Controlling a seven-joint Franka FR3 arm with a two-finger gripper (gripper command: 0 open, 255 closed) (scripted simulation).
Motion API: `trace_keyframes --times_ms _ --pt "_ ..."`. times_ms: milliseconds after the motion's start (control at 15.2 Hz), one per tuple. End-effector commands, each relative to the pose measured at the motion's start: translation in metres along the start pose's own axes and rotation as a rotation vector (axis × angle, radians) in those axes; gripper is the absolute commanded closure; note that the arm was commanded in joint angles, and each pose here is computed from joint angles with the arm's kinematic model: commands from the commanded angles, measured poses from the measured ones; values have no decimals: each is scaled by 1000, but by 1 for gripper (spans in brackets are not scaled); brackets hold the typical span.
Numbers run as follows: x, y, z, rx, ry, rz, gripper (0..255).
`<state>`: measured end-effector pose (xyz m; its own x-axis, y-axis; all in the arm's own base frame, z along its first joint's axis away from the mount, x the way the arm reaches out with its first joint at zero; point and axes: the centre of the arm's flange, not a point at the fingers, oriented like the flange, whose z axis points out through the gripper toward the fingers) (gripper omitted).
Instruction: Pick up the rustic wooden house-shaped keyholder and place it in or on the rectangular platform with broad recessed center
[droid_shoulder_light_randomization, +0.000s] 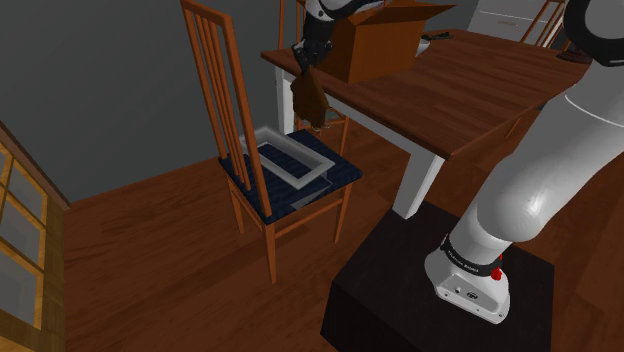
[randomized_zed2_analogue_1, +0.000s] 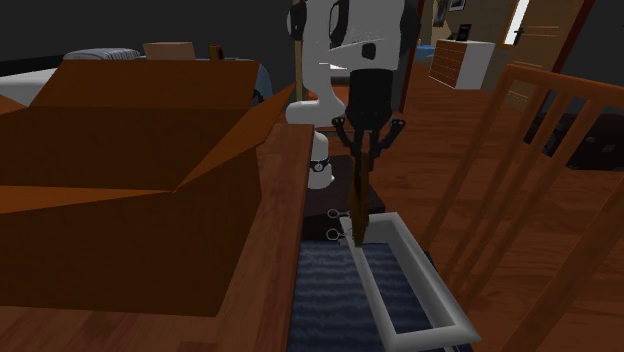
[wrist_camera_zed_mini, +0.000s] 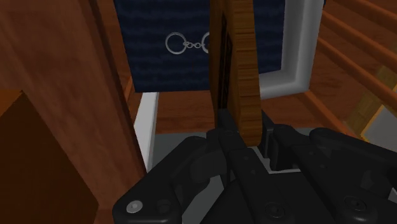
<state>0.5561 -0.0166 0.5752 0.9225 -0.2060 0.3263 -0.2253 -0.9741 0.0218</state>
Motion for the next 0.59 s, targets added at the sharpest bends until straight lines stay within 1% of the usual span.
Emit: trace_keyframes --times_ms 0,528 --pt "5 -25 -9 0 0 1 255" --pt "19 -124 -43 0 0 1 255"
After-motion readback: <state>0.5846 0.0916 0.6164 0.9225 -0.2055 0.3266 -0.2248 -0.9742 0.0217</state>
